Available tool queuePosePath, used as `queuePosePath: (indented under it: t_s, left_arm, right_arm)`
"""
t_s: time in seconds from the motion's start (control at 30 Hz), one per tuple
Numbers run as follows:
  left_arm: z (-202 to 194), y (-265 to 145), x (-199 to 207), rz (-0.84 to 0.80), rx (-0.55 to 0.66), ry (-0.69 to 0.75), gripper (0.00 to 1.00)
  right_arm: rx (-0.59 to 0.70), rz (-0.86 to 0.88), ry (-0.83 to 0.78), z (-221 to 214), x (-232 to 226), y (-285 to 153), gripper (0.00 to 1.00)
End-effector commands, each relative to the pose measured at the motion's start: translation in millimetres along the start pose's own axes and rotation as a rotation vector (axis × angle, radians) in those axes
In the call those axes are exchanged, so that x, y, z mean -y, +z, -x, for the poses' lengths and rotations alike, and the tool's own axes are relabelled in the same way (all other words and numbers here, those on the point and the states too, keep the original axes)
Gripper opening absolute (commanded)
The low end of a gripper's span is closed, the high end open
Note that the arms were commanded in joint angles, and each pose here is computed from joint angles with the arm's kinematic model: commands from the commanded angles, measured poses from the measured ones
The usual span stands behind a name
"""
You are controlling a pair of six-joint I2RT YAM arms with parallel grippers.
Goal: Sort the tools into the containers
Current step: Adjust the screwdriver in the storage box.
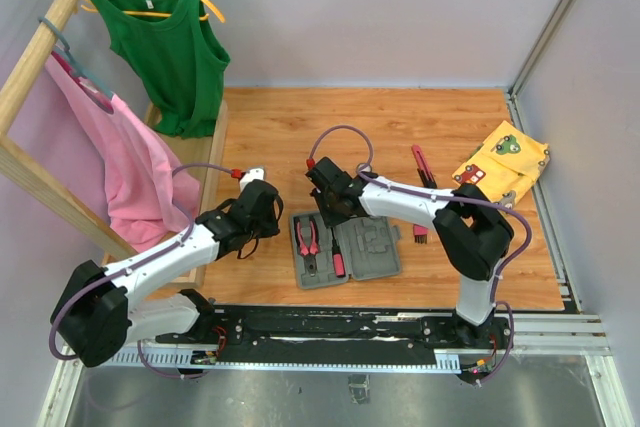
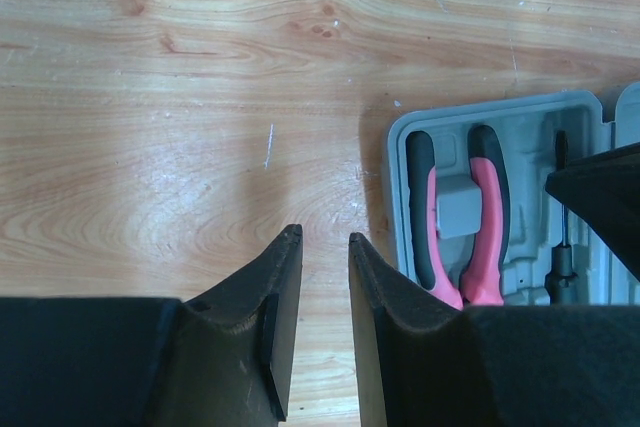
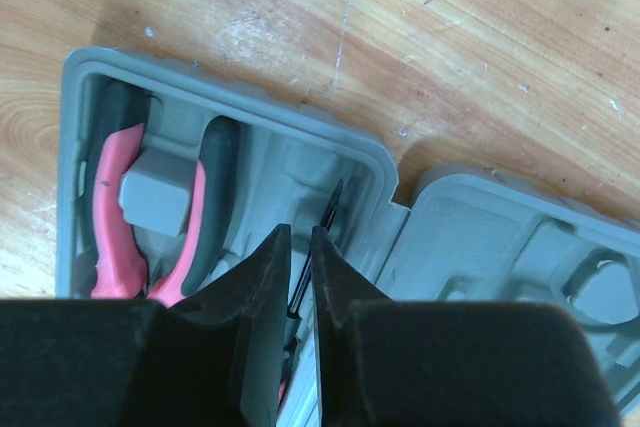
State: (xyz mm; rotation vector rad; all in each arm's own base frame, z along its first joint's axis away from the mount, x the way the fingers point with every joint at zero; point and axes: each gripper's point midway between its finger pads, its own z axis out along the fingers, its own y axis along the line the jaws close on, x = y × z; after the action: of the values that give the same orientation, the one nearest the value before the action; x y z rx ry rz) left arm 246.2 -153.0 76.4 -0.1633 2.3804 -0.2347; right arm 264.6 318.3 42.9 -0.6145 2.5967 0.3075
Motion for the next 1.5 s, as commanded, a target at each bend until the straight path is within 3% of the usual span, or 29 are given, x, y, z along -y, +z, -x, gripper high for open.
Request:
queuePosePath:
  t_s: [0.0,0.37,0.73,0.97,1.47]
  left_arm:
    - [0.2,3.9,0.9,-0.008,0.008,-0.007,0.30]
    - [-1.4,6.1,0.8,-0.003,0.000,0.000,0.29]
    - [16.1,-3.0,2.1,0.005,0.042,0.010,0.29]
    - [28.6,-15.3,5.8,-0.019,0.071,0.033,0.31]
    - [41.9,-19.0,15.5,-0.020,0.062,0.055,0.39]
  right_arm:
    - [-0.022,-0.029,0.013,3.0,12.6,7.2,0.15]
    - [-0.018,-0.023,0.012,3.3,11.8,3.9,0.15]
    - [0.163,-0.009,-0.016,30.6,21.8,-59.0,0.20]
    - [0.196,-0.115,0.072,15.6,78.8,-85.1,0.24]
    - [0.065,-0.370,0.368,-56.2,220.2,-104.5,0.35]
